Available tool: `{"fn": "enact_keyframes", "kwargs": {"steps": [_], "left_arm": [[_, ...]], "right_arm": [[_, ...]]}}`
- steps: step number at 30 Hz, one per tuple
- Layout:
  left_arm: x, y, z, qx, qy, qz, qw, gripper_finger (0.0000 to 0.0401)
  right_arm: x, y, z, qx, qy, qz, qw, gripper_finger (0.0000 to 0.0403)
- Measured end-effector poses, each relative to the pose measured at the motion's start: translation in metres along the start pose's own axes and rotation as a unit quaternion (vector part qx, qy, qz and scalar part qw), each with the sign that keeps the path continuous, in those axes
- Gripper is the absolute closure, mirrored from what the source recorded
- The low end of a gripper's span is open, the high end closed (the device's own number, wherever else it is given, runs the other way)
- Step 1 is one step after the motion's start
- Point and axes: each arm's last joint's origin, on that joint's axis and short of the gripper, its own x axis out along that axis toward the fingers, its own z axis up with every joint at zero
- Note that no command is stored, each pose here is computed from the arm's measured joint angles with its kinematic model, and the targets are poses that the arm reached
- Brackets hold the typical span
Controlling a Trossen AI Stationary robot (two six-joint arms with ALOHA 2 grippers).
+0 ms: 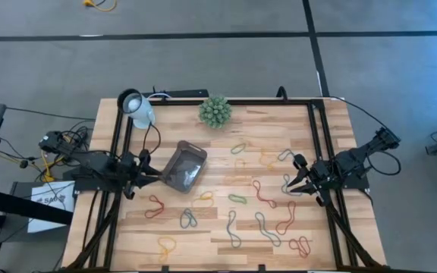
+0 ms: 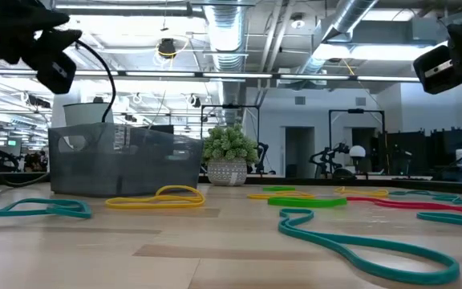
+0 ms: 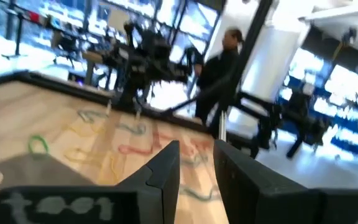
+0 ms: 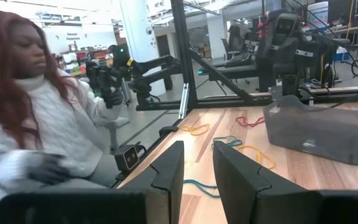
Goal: Pick and place items into bin
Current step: Put the green rubber band into the black bin
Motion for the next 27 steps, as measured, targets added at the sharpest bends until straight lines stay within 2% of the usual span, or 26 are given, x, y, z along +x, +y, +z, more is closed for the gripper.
{"fn": "enact_keyframes", "kwargs": {"steps": [10, 13, 16, 19, 23, 27], "left_arm": [[0.000, 0.001, -0.001, 0.014, 0.001, 0.011, 1.000, 0.0314], [0.000, 0.002, 0.000, 0.014, -0.007, 0.035, 0.999, 0.0314], [0.000, 0.005, 0.000, 0.015, -0.019, 0.087, 0.996, 0.0314], [-0.001, 0.008, -0.001, 0.018, -0.021, 0.129, 0.991, 0.0314], [-0.001, 0.008, -0.008, 0.029, 0.023, 0.096, 0.995, 0.0314], [-0.001, 0.007, -0.009, 0.043, 0.034, 0.080, 0.995, 0.0314]], "right_arm": [[0.000, 0.000, 0.000, 0.000, 0.000, 0.000, 1.000, 0.0321], [0.000, 0.000, 0.000, 0.000, 0.000, 0.000, 1.000, 0.0321], [0.000, 0.000, 0.000, -0.001, 0.000, 0.000, 1.000, 0.0321], [0.000, 0.000, 0.000, -0.042, 0.002, 0.000, 0.999, 0.0321], [0.000, 0.000, 0.001, -0.093, -0.001, -0.002, 0.996, 0.0321], [0.000, 0.000, 0.001, -0.094, -0.001, -0.002, 0.996, 0.0321]]}}
